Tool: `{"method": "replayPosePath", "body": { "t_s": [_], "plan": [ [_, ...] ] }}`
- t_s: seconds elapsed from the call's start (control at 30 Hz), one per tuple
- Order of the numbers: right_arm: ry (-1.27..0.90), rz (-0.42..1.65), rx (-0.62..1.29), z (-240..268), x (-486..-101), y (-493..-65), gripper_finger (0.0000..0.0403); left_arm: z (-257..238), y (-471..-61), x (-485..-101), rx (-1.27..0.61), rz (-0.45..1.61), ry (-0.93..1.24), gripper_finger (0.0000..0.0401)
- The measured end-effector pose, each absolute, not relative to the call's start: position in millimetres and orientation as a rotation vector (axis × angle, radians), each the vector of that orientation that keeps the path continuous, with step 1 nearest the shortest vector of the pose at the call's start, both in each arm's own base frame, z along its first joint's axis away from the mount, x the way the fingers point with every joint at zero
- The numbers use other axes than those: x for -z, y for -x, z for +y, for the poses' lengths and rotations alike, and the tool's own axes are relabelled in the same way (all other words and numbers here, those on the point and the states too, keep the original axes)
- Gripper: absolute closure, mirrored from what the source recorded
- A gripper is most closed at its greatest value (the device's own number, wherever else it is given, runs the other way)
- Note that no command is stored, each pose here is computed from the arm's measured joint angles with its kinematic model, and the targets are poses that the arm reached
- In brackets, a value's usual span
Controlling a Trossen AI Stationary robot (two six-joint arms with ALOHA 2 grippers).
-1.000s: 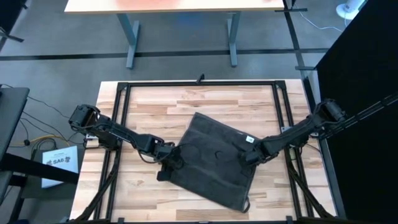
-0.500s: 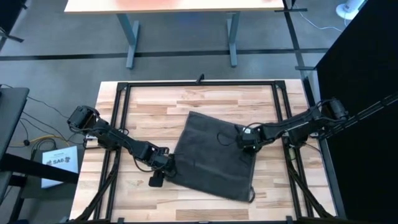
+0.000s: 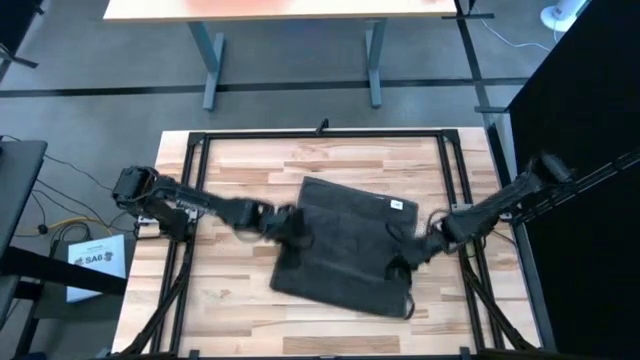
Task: Roll towel
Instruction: Roll the black towel
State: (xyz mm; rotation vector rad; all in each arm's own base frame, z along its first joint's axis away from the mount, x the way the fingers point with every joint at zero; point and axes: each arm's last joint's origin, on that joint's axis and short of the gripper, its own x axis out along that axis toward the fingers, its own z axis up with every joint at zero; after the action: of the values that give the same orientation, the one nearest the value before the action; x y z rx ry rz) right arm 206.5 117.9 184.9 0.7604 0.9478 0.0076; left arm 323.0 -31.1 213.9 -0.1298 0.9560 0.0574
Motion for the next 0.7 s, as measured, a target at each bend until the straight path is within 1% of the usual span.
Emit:
{"method": "replayPosePath", "body": {
  "t_s": [0.07, 0.13, 0.23, 0.43, 0.57, 0.7],
  "plan": [
    [-0.776, 0.967, -0.004, 137.2, -173.9, -205.0, 0.0269, -7.3, -333.6, -212.0, -0.054, 0.913, 0.179, 0.0239],
    [-0.787, 1.025, 0.022, 152.2, -159.6, -203.5, 0.0269, 12.4, -338.1, -204.4, -0.045, 0.92, 0.194, 0.0239],
    [-0.789, 1.077, 0.04, 171.4, -150.0, -208.2, 0.0269, 31.3, -348.5, -198.0, -0.036, 0.916, 0.138, 0.0239],
    [-0.787, 1.136, 0.085, 197.6, -131.4, -225.5, 0.0269, 56.5, -366.6, -166.3, -0.039, 0.959, 0.079, 0.0239],
    [-0.825, 1.144, 0.102, 217.1, -123.9, -229.7, 0.0269, 69.5, -368.4, -135.0, -0.035, 1.049, 0.134, 0.0239],
    [-0.857, 1.164, 0.109, 236.7, -122.1, -222.4, 0.0269, 80.1, -367.8, -123.4, 0.005, 1.077, 0.201, 0.024]
  ]
}}
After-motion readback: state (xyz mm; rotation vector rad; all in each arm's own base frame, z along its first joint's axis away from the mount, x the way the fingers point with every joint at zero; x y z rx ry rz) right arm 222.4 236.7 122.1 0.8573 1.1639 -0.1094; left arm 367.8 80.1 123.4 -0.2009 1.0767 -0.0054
